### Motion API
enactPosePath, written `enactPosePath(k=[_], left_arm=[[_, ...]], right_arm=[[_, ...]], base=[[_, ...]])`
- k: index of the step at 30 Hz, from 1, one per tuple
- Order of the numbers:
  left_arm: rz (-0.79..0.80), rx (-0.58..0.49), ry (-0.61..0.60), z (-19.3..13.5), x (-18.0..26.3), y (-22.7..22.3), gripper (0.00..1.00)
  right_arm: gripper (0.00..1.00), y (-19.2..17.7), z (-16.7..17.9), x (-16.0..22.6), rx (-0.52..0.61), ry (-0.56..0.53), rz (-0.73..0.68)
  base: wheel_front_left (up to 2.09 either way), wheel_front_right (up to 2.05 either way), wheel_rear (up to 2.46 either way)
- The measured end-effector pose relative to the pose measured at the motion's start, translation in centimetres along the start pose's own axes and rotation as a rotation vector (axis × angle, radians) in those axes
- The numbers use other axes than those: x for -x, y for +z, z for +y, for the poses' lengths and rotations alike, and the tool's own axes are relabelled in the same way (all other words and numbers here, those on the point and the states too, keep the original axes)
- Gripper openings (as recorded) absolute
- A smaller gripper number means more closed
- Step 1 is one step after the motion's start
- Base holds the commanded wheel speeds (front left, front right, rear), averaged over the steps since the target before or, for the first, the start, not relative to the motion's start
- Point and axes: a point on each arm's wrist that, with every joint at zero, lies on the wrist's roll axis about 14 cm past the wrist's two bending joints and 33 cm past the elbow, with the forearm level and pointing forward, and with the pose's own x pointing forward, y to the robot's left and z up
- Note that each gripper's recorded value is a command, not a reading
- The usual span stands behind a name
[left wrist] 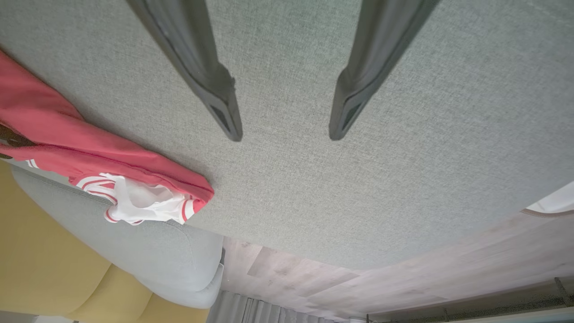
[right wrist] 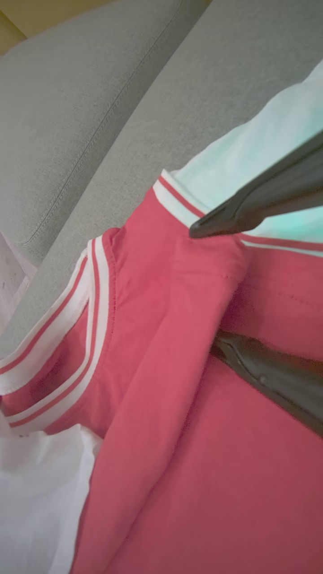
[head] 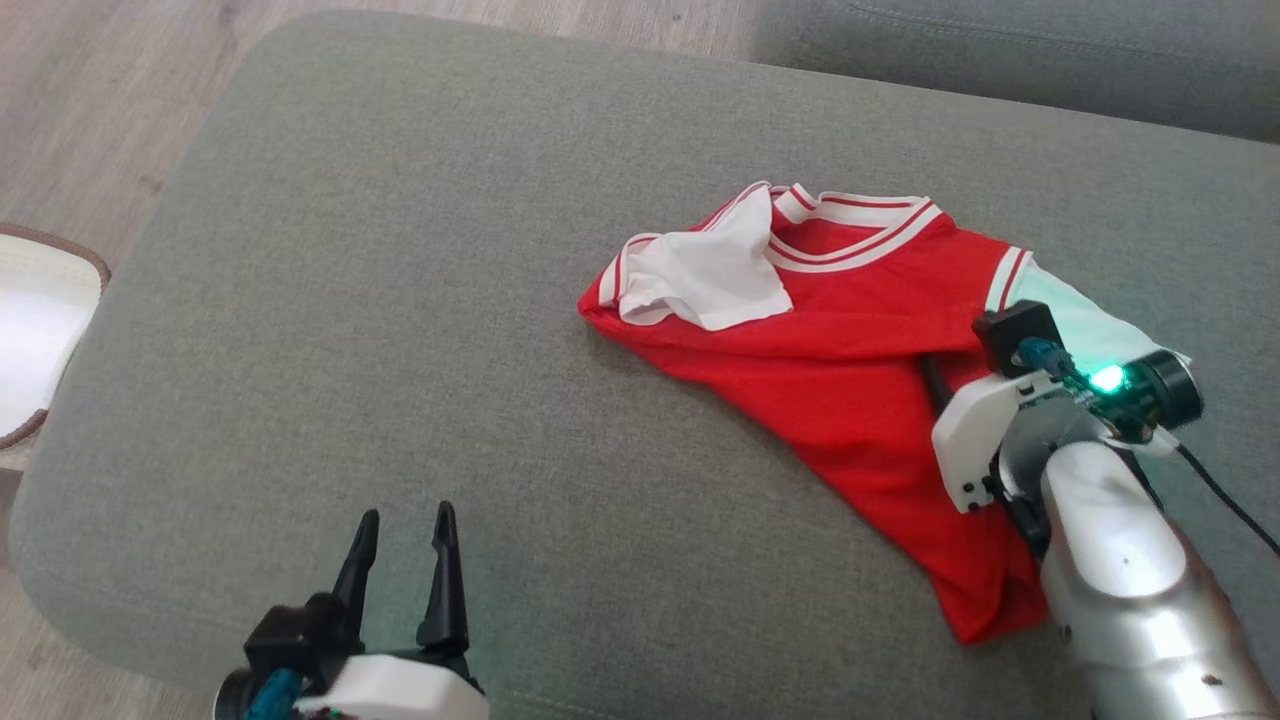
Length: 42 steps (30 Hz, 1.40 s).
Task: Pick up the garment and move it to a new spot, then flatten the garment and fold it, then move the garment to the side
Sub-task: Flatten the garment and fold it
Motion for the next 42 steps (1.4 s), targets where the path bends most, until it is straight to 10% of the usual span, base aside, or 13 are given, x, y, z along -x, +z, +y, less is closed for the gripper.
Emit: enactPosePath(k=[3, 7, 22, 41, 42], left_arm=[[-0.009, -0.004, -0.006, -0.3, -0.4, 0.3, 1.00], [-0.007, 0.001, -0.009, -0.4, -0.6, 0.2, 1.00], [-0.027, -0.018, -0.074, -2.1, -1.1, 0.7, 1.00], [-0.055, -0.065, -0.248, -6.8, -0.7, 1.7, 1.00], [-0.055, -0.066, -0.251, -6.9, -0.6, 1.7, 1.00]], right_arm=[[0.41, 0.3, 0.1, -0.2, 0.007, 0.006, -0.014], [0.00, 0.0, 0.1, -0.4, 0.010, 0.012, -0.013], [0.00, 5.6, 0.5, 3.3, -0.078, -0.002, -0.282], [0.00, -3.7, 12.3, 18.1, -0.330, 0.136, -0.070], [0.26, -3.7, 12.3, 18.2, -0.330, 0.132, -0.073]], base=[[0.00, 0.00, 0.00], [0.00, 0.00, 0.00], [0.00, 0.00, 0.00], [0.00, 0.00, 0.00], [0.00, 0.00, 0.00]])
